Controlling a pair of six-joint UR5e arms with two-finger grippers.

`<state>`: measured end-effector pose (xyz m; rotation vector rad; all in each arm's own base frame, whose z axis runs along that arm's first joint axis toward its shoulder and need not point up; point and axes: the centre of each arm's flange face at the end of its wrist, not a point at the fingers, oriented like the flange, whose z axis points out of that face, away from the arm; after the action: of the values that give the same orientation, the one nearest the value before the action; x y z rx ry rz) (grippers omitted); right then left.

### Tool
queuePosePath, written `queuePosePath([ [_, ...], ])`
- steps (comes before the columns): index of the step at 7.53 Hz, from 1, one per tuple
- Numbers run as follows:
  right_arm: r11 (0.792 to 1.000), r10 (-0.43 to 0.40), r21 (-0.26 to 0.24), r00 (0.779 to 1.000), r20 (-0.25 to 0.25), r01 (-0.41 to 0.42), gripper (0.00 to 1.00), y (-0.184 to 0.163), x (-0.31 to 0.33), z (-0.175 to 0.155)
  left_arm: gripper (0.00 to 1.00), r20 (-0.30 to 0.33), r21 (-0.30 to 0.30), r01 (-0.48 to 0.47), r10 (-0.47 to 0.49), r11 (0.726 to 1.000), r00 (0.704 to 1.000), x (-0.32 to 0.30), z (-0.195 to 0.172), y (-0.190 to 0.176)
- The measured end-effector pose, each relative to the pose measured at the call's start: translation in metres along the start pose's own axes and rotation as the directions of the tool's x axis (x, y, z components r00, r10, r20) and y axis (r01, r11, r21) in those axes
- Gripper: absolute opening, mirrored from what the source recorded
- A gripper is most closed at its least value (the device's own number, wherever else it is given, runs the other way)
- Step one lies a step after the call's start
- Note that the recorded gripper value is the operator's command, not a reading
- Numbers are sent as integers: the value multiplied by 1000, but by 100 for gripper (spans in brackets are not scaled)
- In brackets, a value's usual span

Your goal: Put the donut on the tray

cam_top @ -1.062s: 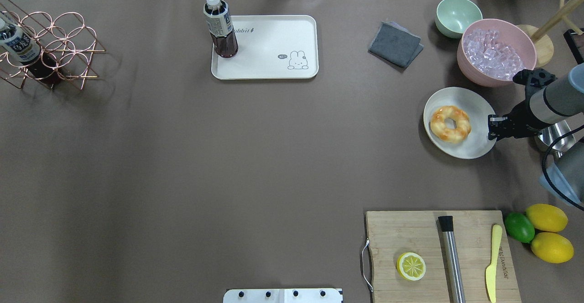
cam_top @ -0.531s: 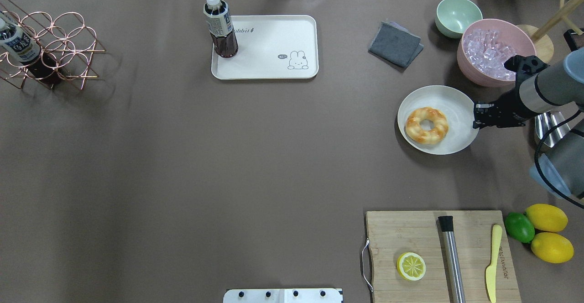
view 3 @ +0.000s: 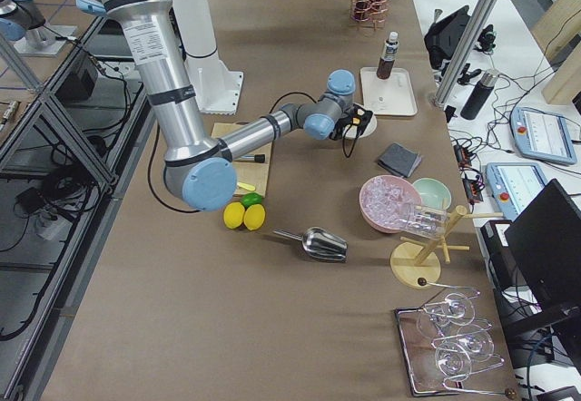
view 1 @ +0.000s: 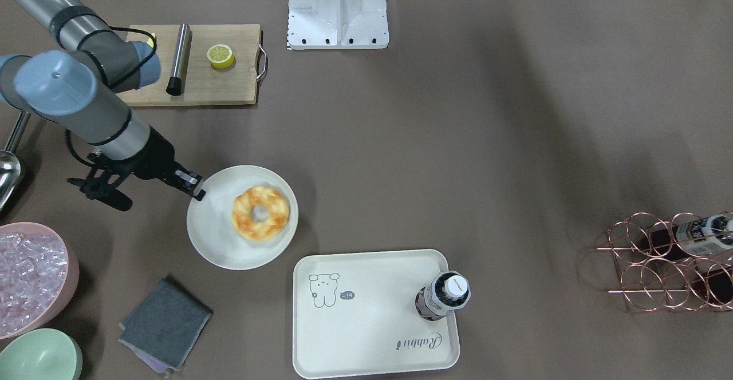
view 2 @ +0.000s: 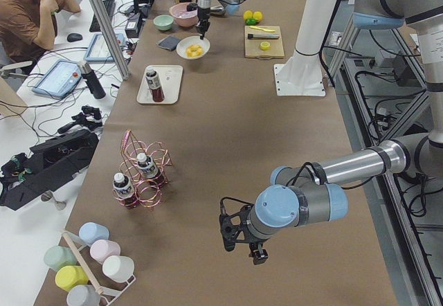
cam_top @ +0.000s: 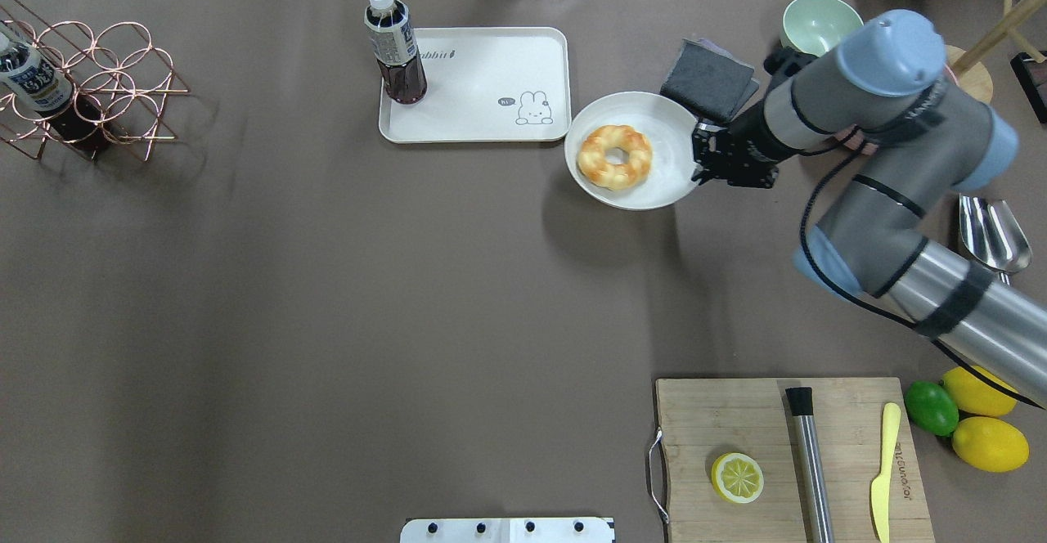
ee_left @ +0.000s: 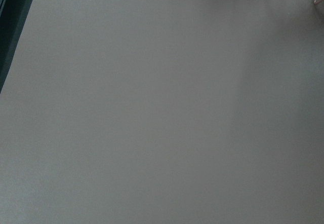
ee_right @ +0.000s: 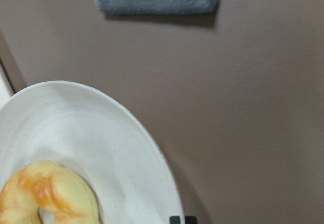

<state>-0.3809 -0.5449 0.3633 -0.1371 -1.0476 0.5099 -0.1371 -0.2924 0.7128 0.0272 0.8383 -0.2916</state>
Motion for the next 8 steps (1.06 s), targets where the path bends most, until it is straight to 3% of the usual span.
queuePosePath([
  [4,984,165,72,986,22,-166,0,7,-151,56,98,0,8,-4,4,1000,1000,4,-3,-3],
  [8,942,296,156,955,32,-297,0,23,-215,91,98,1,17,-8,8,1000,1000,4,-6,-7],
])
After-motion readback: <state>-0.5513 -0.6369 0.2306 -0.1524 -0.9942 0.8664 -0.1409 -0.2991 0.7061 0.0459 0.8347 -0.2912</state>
